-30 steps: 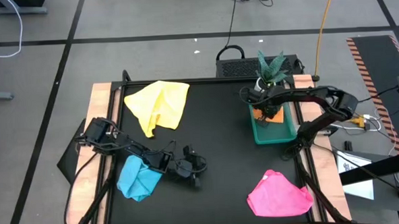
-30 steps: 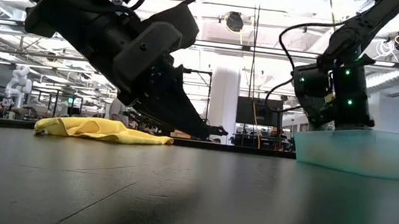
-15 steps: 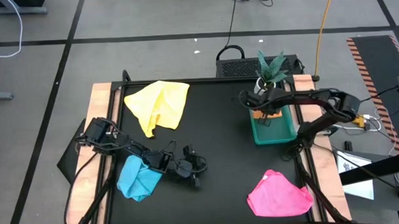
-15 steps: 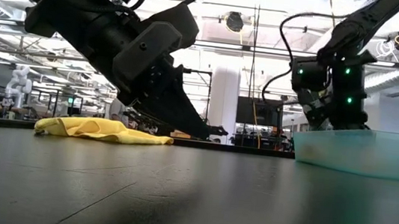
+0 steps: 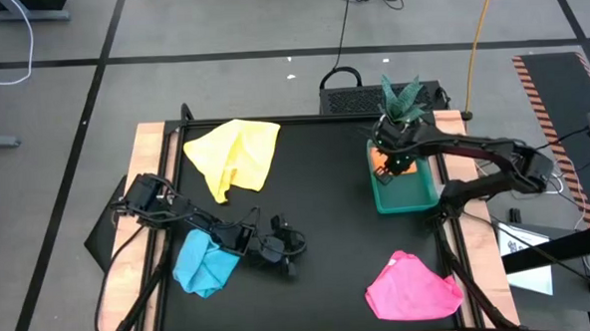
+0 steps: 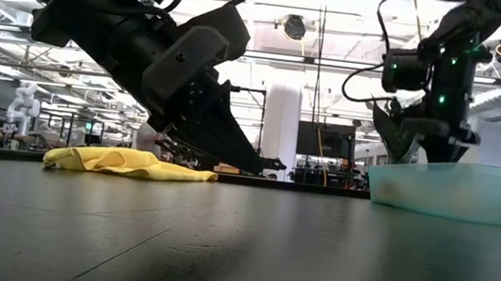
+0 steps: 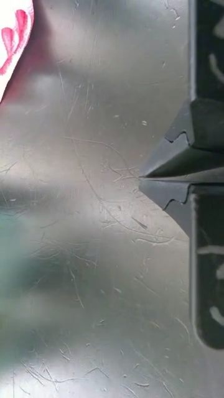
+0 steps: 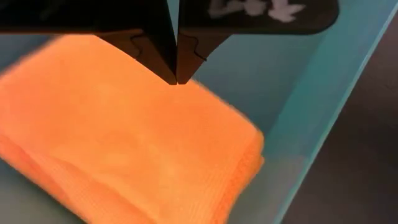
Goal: Fold microfiber towels
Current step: Put the orange microfiber cloth into the green bin, then fold the blue microfiber cloth
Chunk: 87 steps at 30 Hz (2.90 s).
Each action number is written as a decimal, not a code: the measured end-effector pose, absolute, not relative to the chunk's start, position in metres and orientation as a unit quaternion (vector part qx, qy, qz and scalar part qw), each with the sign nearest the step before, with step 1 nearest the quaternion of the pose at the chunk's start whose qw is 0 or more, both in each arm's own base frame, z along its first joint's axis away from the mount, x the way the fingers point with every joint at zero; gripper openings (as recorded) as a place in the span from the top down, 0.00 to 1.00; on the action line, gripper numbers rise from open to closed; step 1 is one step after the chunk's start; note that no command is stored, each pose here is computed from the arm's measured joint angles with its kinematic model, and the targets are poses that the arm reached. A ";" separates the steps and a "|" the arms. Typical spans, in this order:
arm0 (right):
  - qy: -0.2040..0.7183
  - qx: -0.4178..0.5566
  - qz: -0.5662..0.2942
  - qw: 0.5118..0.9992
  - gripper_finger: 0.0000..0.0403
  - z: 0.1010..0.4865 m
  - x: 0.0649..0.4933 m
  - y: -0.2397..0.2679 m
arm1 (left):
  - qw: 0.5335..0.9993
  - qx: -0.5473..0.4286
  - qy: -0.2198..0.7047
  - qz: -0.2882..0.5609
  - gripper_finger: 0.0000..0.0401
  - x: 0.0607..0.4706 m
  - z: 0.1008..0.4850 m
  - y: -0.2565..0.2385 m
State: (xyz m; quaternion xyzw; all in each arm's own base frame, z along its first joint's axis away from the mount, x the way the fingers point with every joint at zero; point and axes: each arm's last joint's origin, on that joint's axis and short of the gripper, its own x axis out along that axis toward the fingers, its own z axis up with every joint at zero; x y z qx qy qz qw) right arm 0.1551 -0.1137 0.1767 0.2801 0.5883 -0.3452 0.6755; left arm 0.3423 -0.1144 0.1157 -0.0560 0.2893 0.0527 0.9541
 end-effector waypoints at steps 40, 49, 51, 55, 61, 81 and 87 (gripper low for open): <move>0.289 0.149 -0.264 0.908 1.00 0.232 0.191 -0.010 | 0.944 -0.039 0.325 0.049 0.95 0.336 0.115 -0.115; 0.199 0.033 -0.089 0.975 1.00 0.211 0.246 0.081 | 0.913 0.011 0.397 0.093 0.95 0.271 0.176 -0.133; 0.191 0.013 -0.060 0.980 1.00 0.201 0.253 0.097 | 0.914 0.015 0.401 0.064 0.95 0.255 0.191 -0.142; 0.170 -0.009 -0.018 0.985 1.00 0.183 0.261 0.124 | 0.896 0.019 0.442 -0.029 0.95 0.222 0.207 -0.159; 0.151 -0.007 0.017 0.988 1.00 0.166 0.264 0.148 | 0.867 0.024 0.495 -0.057 0.93 0.200 0.204 -0.170; 0.143 -0.006 0.038 0.989 1.00 0.161 0.260 0.161 | 0.810 -0.068 0.581 -0.038 0.52 0.209 0.158 -0.114; 0.143 -0.005 0.038 0.989 1.00 0.161 0.260 0.161 | 0.810 -0.046 0.581 -0.058 0.64 0.198 0.139 -0.112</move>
